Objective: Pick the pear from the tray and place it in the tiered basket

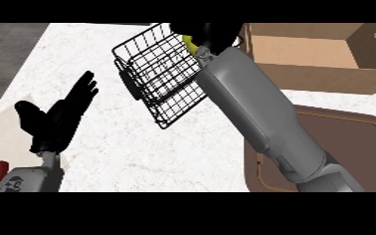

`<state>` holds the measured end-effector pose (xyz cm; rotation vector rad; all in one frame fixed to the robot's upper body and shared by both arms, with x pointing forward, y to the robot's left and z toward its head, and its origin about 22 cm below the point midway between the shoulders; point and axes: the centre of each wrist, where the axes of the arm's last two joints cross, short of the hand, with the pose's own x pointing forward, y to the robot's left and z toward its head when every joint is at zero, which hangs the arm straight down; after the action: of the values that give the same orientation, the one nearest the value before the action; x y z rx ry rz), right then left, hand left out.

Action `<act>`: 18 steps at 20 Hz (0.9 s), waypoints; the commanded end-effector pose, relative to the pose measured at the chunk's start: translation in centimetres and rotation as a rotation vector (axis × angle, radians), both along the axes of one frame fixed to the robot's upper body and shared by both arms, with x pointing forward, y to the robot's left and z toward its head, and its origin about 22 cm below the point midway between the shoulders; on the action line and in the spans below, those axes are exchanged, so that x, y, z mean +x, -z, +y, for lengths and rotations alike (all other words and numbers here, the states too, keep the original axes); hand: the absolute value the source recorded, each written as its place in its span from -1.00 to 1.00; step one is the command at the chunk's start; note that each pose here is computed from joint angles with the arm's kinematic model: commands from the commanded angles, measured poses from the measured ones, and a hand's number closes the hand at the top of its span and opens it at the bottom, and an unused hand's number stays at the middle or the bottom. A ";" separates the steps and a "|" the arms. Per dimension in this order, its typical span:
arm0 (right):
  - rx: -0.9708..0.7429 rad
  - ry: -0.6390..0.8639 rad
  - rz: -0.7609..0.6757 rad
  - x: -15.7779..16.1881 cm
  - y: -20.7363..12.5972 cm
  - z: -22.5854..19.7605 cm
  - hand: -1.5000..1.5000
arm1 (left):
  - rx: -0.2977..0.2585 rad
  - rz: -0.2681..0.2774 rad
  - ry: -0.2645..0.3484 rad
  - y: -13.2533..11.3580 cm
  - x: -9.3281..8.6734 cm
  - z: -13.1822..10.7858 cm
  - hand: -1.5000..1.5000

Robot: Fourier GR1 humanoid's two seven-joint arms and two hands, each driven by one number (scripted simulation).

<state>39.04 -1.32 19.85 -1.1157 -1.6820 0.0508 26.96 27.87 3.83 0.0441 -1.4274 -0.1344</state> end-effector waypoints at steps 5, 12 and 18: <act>0.433 0.074 -0.214 -0.5 -1.6 -1.8 -1.00 | 0.007 0.015 -0.029 0.9 -0.8 -0.3 0.00; 0.446 0.191 -0.322 -2.8 -1.9 -5.5 -1.00 | -0.015 0.040 -0.085 0.9 -1.3 1.4 0.00; 0.463 0.276 -0.343 -8.4 -2.7 -10.7 -1.00 | -0.007 0.040 -0.099 1.9 -2.7 2.9 0.00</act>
<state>34.07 -9.38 21.94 -1.0400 -1.7841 -0.6033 24.96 30.07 2.61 0.1028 -1.3881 -0.0598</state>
